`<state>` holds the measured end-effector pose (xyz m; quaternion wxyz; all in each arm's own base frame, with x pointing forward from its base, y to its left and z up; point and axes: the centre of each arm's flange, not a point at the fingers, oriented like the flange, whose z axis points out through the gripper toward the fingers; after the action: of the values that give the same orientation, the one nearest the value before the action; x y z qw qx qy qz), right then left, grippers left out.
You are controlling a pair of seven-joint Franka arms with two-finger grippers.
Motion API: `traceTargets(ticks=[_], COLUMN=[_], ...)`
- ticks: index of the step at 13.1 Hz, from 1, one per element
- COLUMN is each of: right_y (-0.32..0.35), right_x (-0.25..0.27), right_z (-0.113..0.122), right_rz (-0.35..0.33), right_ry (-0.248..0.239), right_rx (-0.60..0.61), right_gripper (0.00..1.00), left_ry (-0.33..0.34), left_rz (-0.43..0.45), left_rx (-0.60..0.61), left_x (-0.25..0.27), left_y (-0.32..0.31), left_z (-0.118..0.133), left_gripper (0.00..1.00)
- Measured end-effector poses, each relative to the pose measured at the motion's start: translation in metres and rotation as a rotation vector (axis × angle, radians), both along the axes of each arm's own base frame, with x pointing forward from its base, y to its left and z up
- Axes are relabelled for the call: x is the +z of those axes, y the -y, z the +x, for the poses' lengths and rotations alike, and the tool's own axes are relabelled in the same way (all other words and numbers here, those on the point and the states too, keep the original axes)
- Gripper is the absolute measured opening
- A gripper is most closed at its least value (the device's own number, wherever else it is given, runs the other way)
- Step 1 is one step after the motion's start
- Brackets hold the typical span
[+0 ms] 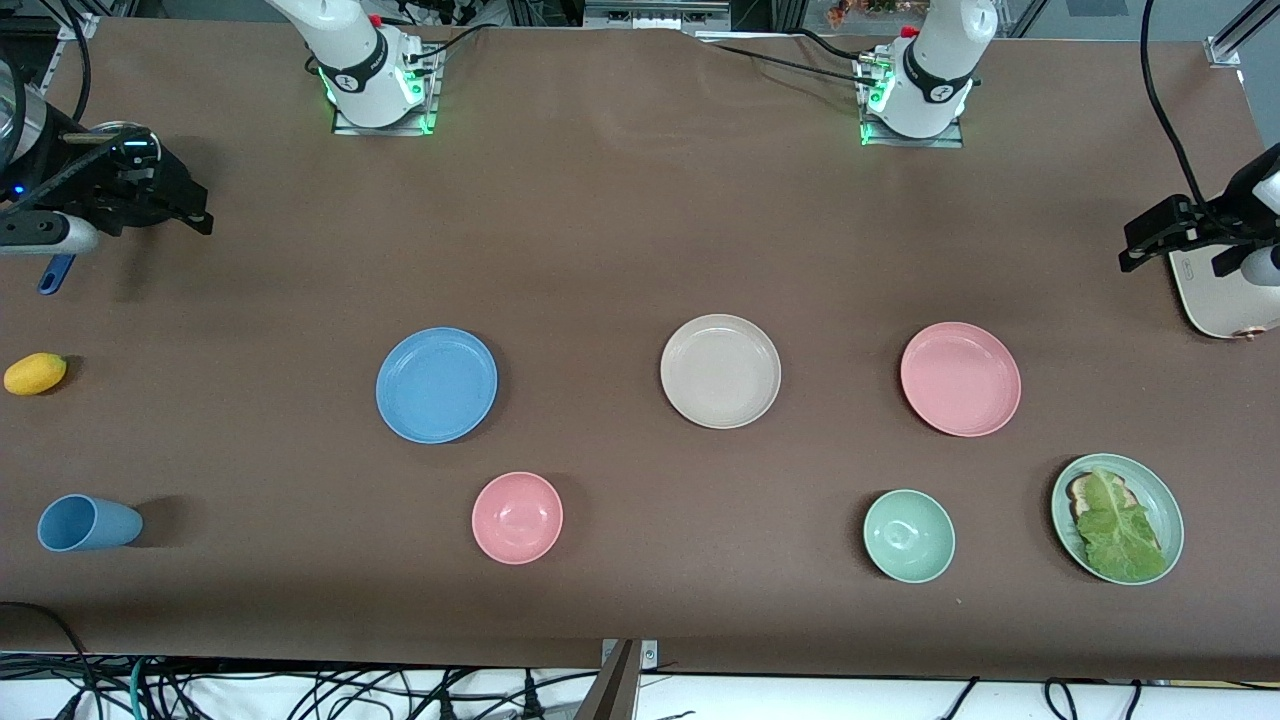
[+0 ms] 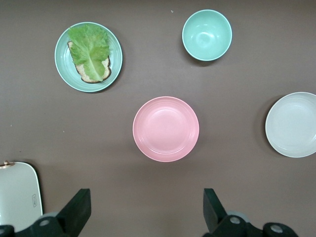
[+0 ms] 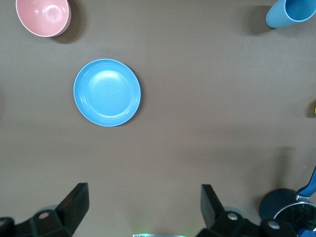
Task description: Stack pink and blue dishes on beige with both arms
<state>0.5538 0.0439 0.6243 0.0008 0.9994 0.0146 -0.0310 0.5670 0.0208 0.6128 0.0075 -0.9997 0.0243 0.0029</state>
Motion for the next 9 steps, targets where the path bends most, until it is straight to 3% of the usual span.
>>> traceTargets(ticks=[9], right_y=[0.0002], right_x=[-0.0002], right_z=[0.0013], right_rz=[0.001], right_ry=[0.007], right_rx=[-0.001], right_gripper=[1.0], left_ry=[-0.008], left_rz=[0.0], left_rx=[-0.009], left_x=[-0.0045], left_y=[0.005], left_z=[0.0025], left_gripper=[1.0])
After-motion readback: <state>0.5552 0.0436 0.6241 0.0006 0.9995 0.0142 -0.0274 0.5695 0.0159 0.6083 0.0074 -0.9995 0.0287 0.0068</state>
